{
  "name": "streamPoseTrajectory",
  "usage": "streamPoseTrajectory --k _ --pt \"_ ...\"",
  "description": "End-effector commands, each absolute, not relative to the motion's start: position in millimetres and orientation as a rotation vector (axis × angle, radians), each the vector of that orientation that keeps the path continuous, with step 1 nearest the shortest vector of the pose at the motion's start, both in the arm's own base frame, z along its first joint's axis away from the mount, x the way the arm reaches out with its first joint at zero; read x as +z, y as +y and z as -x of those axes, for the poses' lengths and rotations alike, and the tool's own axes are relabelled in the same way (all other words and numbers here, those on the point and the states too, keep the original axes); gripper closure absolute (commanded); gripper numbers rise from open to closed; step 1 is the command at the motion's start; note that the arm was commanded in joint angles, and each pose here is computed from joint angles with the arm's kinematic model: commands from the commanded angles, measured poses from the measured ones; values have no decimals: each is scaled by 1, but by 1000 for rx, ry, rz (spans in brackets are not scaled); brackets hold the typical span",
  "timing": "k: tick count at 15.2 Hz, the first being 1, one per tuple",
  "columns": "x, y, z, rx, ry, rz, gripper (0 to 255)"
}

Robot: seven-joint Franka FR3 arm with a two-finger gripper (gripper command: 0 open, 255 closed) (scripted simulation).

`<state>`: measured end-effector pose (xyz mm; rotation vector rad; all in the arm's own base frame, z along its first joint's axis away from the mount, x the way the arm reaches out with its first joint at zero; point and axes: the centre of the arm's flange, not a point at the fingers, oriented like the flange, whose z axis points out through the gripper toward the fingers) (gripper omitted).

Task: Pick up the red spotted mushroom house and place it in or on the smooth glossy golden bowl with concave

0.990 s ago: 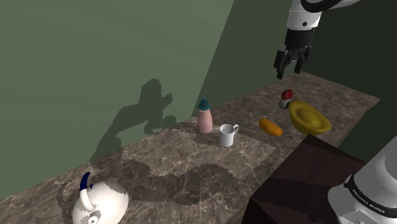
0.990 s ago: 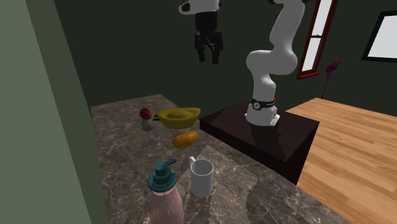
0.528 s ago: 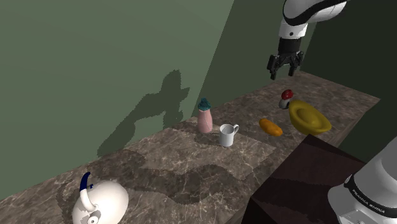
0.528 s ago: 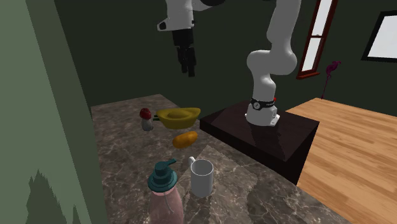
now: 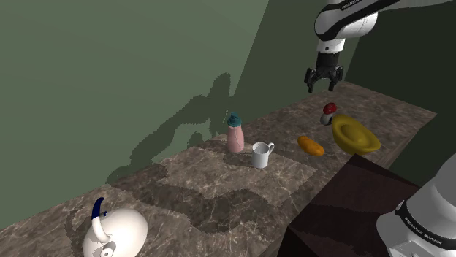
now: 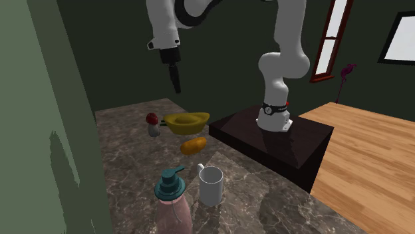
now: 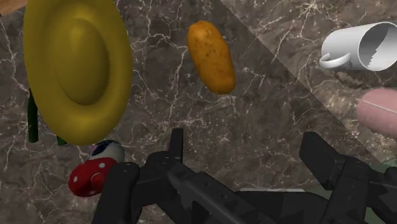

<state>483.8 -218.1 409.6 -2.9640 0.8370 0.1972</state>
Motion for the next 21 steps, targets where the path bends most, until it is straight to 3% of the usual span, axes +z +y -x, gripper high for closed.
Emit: streamPoseTrajectory --k 1,21 --pt "395 -243 -493 208 902 2941 0" --pt "245 -472 -515 296 1498 2631 0"
